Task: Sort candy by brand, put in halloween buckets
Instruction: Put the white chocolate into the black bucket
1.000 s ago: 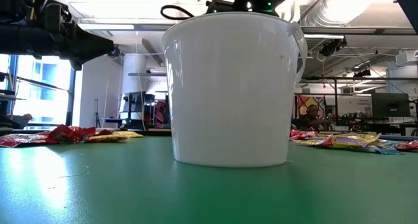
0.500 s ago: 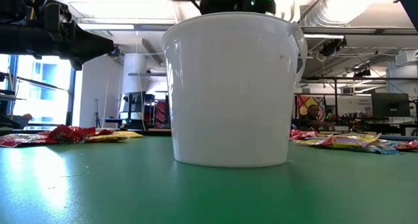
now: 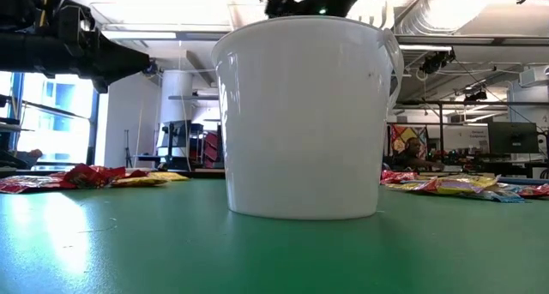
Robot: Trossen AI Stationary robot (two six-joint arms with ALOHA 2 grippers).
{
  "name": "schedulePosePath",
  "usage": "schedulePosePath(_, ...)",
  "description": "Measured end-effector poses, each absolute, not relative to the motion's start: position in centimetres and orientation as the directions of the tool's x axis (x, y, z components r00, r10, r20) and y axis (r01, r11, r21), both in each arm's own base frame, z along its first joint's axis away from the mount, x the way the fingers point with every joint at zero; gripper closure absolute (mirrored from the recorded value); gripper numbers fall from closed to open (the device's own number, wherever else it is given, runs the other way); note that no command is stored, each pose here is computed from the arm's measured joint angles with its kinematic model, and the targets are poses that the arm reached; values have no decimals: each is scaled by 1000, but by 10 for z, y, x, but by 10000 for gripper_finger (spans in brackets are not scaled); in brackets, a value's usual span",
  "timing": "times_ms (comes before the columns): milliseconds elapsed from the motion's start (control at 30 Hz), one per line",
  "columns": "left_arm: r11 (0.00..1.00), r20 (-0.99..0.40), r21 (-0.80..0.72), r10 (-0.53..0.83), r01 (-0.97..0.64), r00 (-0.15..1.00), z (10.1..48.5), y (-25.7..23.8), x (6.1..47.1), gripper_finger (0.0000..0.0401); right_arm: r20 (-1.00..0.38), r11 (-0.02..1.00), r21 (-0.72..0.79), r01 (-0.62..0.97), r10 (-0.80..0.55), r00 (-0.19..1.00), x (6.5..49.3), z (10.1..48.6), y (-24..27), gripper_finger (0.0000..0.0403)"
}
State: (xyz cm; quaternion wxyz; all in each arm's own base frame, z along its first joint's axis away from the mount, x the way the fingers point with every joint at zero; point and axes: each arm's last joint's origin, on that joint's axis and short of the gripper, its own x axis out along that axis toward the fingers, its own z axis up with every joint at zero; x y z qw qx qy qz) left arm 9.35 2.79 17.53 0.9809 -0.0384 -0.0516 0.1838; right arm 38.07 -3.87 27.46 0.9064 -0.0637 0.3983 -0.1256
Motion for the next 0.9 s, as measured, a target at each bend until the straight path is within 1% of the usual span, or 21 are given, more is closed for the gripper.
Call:
schedulePosePath(167, 916, 62, -94, 397, -391, 916, 173, 29, 95, 312, -584, 958, -172, 231, -288, 759, 344, 282, -36, 402)
schedulePosePath(400, 905, 2, -76, 419, -418, 908, 171, 31, 98, 314, -429, 932, -150, 329, -361, 828, 289, 269, -31, 403)
schedulePosePath(500, 899, -11, -74, 432, -432, 902, 175, 32, 100, 324, -350, 910, -158, 384, -415, 840, 270, 259, -29, 403)
schedulePosePath(633, 897, -29, -69, 435, -436, 900, 184, 32, 102, 356, -235, 893, -129, 432, -451, 861, 247, 245, -28, 403)
schedulePosePath(767, 896, -87, -57, 435, -440, 896, 191, 33, 106, 394, -212, 892, -68, 447, -451, 867, 231, 227, -27, 403)
schedulePosePath(900, 885, -169, -37, 452, -464, 876, 200, 36, 112, 397, -241, 888, -54, 456, -455, 857, 222, 211, -27, 403)
